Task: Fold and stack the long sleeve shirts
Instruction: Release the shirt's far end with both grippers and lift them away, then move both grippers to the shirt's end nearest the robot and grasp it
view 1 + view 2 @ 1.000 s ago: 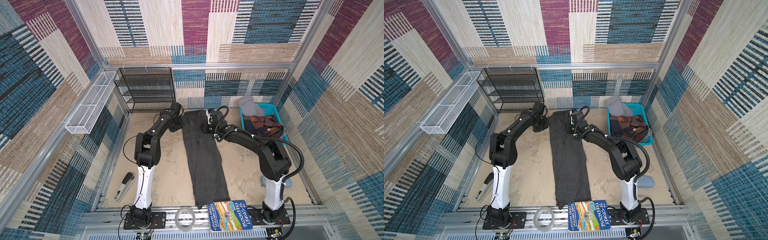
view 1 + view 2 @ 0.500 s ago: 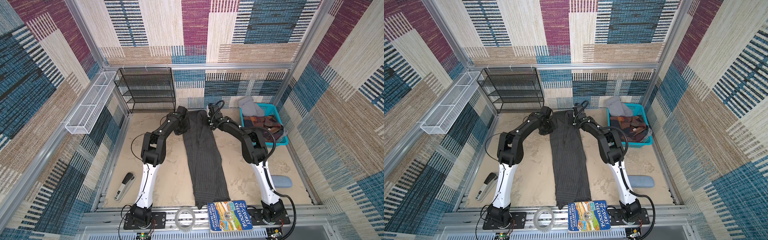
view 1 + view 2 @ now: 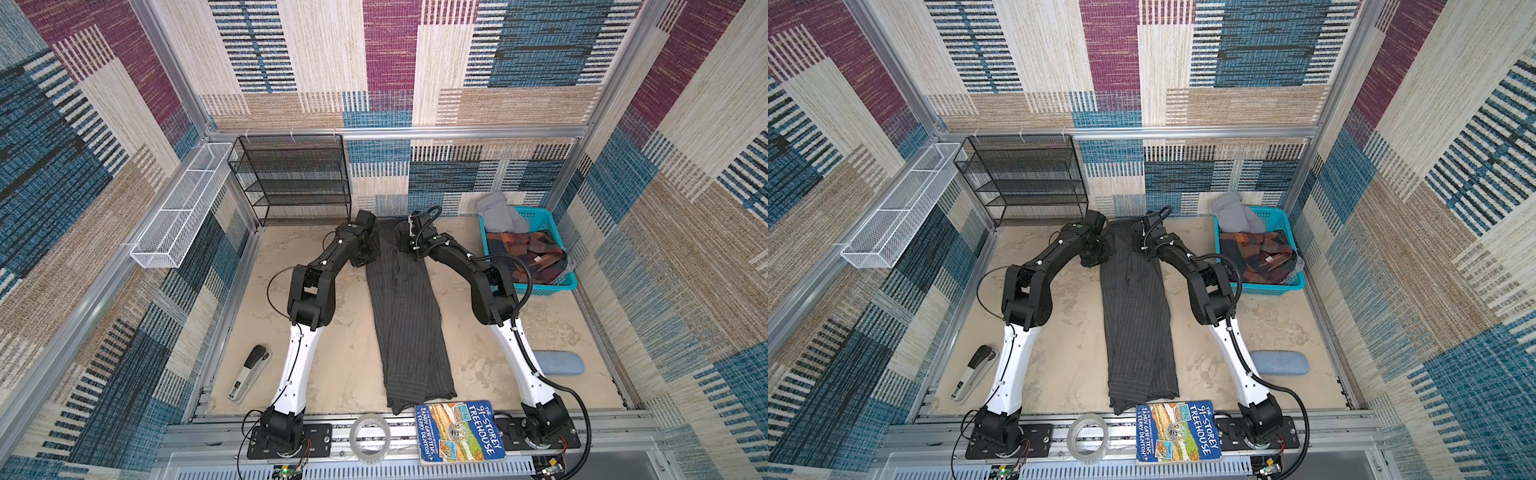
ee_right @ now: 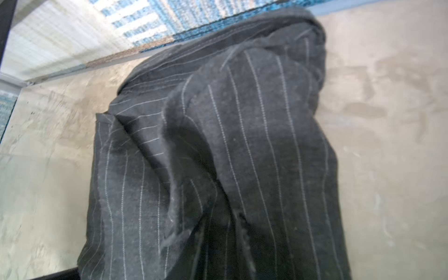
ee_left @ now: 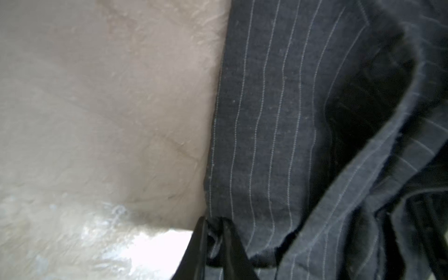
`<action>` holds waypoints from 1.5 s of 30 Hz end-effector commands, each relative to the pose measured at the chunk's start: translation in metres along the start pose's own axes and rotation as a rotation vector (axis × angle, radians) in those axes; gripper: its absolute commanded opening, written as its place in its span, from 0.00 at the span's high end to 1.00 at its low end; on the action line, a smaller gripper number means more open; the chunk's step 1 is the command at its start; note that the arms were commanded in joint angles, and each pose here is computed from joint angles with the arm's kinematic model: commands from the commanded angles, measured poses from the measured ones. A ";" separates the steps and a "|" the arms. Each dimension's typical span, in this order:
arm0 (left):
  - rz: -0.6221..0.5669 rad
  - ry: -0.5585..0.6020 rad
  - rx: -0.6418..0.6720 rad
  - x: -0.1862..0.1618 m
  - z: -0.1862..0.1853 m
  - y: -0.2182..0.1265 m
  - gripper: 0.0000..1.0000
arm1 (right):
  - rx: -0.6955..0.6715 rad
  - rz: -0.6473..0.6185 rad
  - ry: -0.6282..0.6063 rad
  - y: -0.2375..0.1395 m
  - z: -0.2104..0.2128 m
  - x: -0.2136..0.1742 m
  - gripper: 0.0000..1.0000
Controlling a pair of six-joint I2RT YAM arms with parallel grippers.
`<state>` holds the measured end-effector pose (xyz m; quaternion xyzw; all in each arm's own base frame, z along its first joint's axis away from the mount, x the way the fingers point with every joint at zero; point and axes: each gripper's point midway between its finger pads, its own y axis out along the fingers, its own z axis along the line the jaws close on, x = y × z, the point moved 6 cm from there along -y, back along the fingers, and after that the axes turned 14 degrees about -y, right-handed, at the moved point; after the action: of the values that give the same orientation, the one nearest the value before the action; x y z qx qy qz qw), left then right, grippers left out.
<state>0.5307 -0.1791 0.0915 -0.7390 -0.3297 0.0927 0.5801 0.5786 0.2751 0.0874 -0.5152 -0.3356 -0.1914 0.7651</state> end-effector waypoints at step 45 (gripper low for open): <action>0.505 0.023 -0.280 -0.280 0.175 -0.144 0.20 | 0.254 0.431 0.294 -0.324 0.037 -0.304 0.29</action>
<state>0.1648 -0.1780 0.0975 -0.8530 -0.1357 0.1766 0.4719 0.1487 0.1586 0.0931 -0.4676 -0.1369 -0.0488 0.8719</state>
